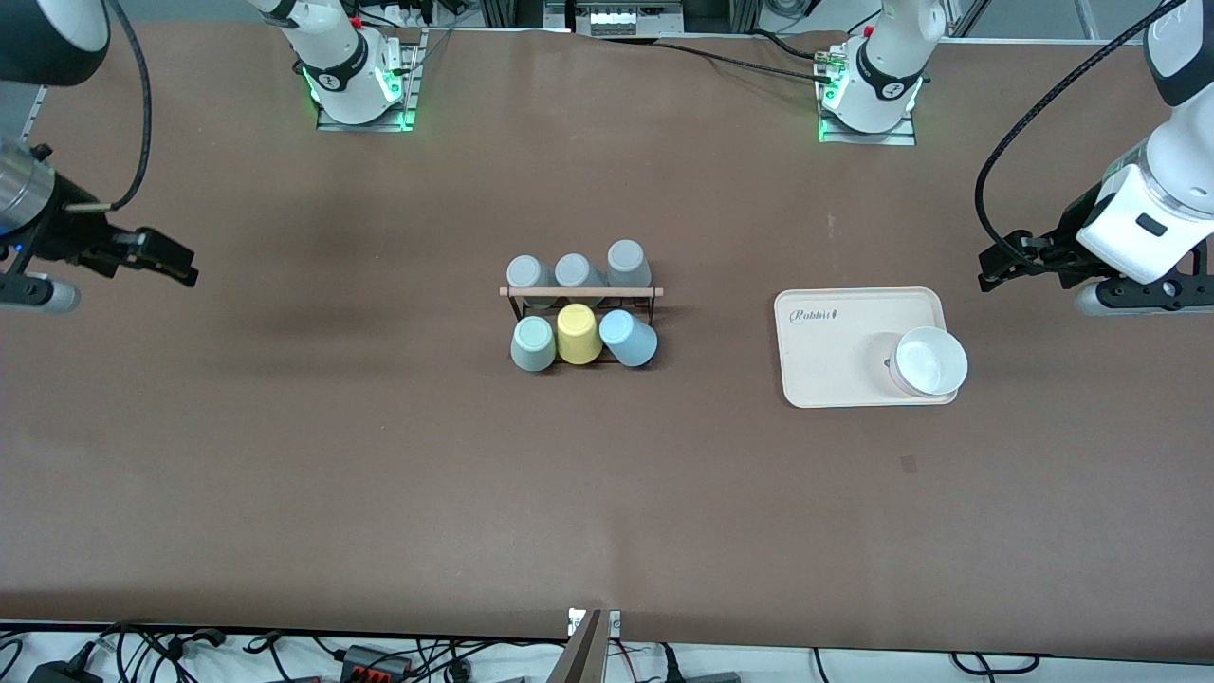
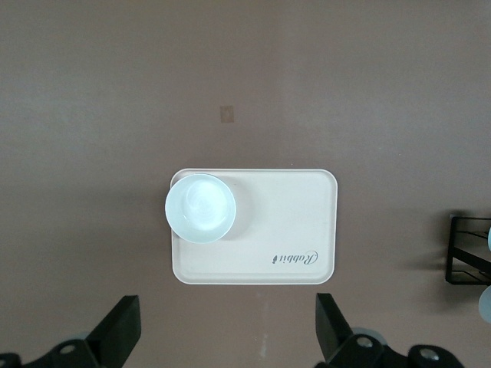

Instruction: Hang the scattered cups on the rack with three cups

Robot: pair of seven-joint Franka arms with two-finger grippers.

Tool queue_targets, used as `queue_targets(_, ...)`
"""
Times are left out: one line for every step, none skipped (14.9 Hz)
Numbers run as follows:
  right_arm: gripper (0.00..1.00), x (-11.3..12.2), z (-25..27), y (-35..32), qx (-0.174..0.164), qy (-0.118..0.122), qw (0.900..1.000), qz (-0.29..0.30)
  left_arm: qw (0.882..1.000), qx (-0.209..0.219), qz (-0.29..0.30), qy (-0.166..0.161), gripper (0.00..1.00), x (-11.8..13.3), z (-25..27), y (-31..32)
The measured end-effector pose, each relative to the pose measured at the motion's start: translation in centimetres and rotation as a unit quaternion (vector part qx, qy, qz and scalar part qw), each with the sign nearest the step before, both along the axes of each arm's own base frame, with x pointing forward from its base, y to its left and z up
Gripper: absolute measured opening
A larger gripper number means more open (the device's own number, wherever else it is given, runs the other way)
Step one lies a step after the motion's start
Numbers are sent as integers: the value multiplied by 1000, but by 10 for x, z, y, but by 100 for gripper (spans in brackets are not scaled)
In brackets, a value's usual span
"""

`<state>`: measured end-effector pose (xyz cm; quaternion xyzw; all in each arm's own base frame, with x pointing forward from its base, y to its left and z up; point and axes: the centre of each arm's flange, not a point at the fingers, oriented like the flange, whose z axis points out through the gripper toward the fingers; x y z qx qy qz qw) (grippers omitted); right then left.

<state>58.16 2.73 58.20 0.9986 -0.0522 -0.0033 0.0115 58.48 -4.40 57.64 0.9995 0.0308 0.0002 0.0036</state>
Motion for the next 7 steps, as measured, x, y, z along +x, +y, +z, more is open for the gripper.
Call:
queue_targets(100,-7,-1,0,0,2,1000,0,1000,0,0,0,100,0,0,0)
queue_targets(100,-13,-1,0,0,3,1000,0,1000,0,0,0,100,0,0,0)
queue_targets(100,-16,-2,0,0,5,1000,1,1000,0,0,0,100,0,0,0)
queue_targets(100,-17,-1,0,0,4,1000,2,1000,0,0,-1,100,0,1,0)
queue_targets(100,-17,0,0,0,4,1000,7,1000,0,-1,-1,100,0,1,0)
queue_targets(100,-17,0,0,0,4,1000,11,1000,0,-1,-1,100,0,1,0)
queue_targets(100,-17,0,0,0,3,1000,13,1000,0,-1,-1,100,0,1,0)
